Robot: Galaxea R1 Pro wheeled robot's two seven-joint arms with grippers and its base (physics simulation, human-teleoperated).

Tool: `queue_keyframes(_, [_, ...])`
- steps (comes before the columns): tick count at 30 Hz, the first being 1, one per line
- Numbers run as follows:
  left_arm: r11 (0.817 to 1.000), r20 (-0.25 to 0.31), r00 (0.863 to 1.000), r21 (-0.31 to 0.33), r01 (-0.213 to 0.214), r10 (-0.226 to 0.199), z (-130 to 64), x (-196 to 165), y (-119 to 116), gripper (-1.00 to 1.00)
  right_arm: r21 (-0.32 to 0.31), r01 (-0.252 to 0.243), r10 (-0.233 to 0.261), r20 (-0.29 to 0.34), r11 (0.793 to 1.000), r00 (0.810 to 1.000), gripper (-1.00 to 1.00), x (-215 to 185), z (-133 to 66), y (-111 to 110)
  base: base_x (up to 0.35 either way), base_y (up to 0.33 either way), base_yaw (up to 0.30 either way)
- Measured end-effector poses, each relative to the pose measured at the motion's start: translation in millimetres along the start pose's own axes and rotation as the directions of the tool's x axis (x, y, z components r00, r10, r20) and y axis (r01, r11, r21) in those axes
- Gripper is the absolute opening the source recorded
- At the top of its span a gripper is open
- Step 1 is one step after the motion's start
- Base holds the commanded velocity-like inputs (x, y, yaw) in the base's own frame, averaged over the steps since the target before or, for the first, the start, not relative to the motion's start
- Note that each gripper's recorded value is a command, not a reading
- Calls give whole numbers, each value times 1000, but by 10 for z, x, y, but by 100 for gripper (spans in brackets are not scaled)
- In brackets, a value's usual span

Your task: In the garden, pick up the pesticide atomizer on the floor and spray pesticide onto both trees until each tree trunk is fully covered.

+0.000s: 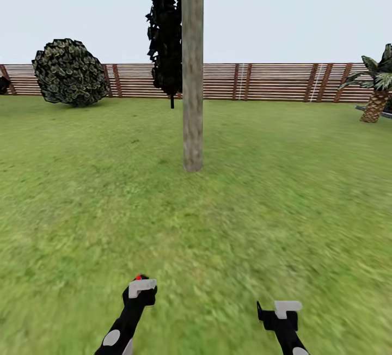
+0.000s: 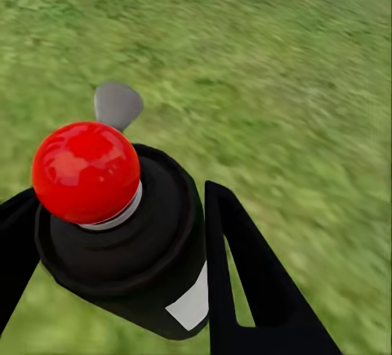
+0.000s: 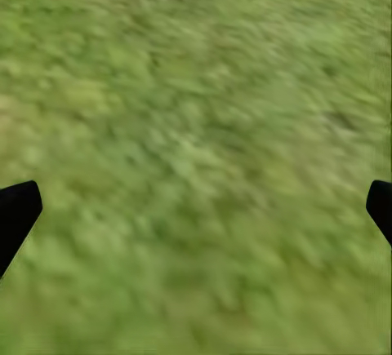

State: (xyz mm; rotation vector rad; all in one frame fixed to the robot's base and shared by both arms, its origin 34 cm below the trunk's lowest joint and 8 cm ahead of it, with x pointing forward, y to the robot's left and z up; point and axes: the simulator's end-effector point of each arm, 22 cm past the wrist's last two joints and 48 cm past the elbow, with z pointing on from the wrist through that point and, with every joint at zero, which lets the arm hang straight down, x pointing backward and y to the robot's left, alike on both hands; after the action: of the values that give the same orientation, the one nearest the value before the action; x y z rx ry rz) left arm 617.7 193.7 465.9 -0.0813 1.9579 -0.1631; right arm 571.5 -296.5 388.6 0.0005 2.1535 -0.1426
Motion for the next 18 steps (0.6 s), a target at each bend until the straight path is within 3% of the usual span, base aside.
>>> queue_keyframes(18, [1000, 1, 1000, 0, 0, 0, 1, -4, 1, -100, 0, 0, 0, 0, 1000, 1000, 100, 0, 0, 0, 350, 0, 0])
